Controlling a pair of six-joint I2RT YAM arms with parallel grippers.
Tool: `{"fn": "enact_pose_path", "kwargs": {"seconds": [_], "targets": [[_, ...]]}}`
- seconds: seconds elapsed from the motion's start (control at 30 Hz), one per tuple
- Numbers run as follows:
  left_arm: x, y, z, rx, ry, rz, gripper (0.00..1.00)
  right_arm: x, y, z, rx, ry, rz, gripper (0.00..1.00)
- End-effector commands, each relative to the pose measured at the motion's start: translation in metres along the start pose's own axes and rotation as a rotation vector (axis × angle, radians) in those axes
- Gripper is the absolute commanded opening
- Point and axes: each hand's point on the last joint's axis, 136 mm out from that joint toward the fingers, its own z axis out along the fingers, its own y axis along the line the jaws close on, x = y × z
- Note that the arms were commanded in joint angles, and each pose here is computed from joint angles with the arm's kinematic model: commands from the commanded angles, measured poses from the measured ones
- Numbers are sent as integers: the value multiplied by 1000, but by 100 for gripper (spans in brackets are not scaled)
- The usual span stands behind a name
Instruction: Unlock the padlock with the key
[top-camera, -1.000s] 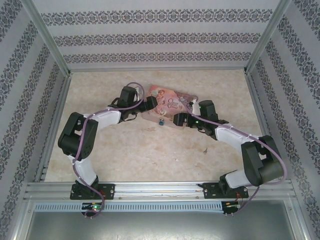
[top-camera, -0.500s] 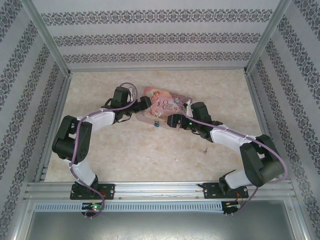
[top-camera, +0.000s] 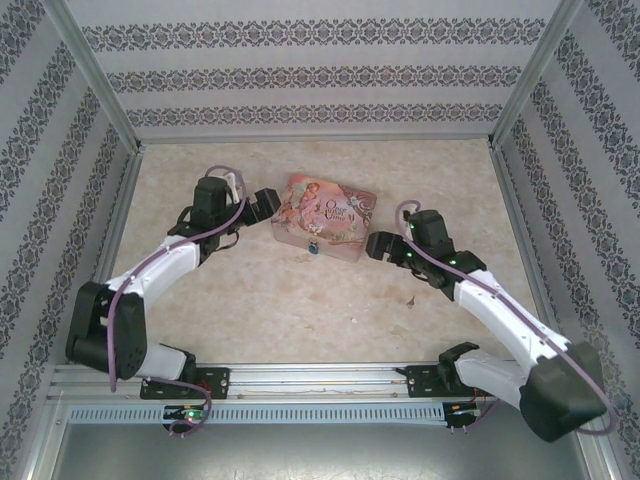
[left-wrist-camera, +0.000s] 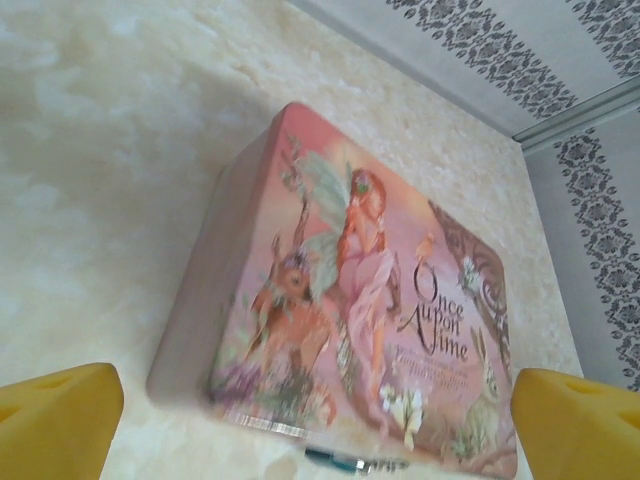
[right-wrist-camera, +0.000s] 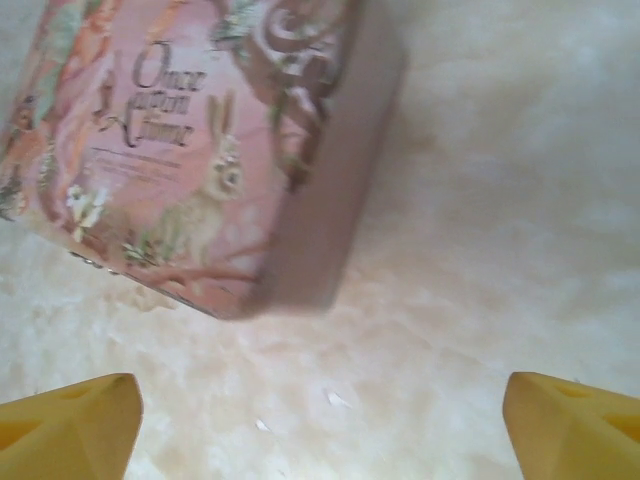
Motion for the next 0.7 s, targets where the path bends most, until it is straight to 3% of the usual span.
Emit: {"fn": "enact_pose_path", "kwargs": {"seconds": [0.0,0.23,0.5,0.67], "targets": [[8,11,-15,-27,-31,2,99,38,-47,-18,191,117,84,86],[34,26,-26,-32,-37,-64,99,84,-79,-20,294,290,174,69],[48,32,-22,-25,-11,-101,99,99,-96,-7,311,324,254,54],[51,33,-20,-24,0,-109,99,106,-99,-1,321,379,248,51]]}}
